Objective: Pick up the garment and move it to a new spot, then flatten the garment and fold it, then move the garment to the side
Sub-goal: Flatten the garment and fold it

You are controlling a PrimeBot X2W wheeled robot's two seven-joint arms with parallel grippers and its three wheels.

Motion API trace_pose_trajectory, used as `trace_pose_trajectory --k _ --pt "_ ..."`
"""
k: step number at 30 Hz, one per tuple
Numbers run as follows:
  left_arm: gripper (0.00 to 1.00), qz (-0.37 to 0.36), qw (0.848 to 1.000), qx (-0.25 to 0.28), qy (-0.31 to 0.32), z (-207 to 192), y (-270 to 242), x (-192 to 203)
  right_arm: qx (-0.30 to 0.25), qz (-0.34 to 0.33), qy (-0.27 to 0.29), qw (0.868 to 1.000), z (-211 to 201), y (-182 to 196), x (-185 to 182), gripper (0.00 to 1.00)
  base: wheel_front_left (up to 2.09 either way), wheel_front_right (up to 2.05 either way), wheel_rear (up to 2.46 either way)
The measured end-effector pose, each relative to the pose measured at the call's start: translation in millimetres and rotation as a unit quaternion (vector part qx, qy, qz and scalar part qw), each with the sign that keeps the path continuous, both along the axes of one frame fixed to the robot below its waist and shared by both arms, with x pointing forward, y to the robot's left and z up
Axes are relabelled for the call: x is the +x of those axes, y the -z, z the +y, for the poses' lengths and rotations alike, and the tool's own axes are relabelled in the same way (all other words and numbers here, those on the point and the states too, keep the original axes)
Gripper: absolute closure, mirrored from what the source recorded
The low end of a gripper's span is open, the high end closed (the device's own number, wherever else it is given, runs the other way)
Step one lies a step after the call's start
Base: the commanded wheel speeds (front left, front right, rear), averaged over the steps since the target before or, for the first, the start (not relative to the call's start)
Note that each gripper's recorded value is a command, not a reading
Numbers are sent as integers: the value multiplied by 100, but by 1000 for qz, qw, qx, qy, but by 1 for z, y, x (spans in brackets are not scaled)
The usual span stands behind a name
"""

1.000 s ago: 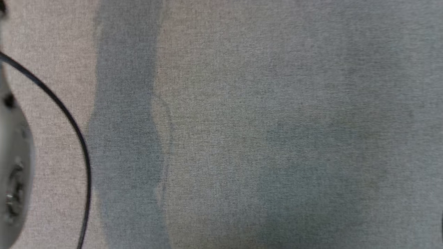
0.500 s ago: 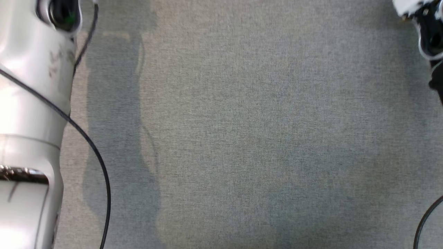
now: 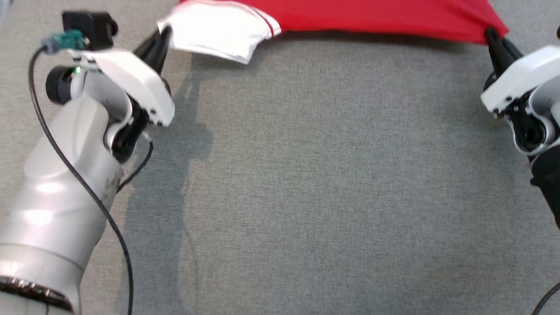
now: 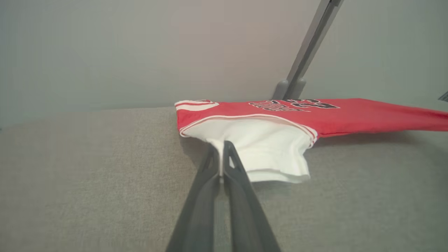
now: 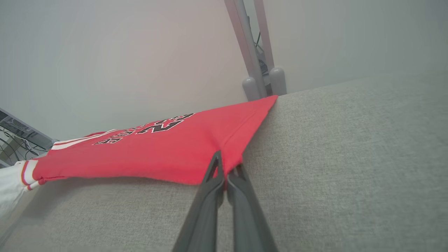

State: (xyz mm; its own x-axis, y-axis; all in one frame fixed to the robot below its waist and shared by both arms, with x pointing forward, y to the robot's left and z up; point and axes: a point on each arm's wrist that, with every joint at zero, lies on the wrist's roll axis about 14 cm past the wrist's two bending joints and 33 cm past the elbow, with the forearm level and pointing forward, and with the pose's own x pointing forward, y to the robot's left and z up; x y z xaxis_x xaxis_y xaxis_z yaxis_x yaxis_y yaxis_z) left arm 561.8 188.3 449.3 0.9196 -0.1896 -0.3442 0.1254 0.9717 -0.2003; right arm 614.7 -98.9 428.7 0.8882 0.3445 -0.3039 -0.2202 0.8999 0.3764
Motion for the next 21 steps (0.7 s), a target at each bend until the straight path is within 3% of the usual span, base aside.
trace_pose_trajectory --k 11,21 --pt "100 91 989 77 89 -2 28 -76 -58 7 -21 998 -6 -8 -31 100 0 0 0" --pt "100 140 974 96 147 -8 33 -119 -95 60 -45 993 -17 8 -64 100 0 0 0"
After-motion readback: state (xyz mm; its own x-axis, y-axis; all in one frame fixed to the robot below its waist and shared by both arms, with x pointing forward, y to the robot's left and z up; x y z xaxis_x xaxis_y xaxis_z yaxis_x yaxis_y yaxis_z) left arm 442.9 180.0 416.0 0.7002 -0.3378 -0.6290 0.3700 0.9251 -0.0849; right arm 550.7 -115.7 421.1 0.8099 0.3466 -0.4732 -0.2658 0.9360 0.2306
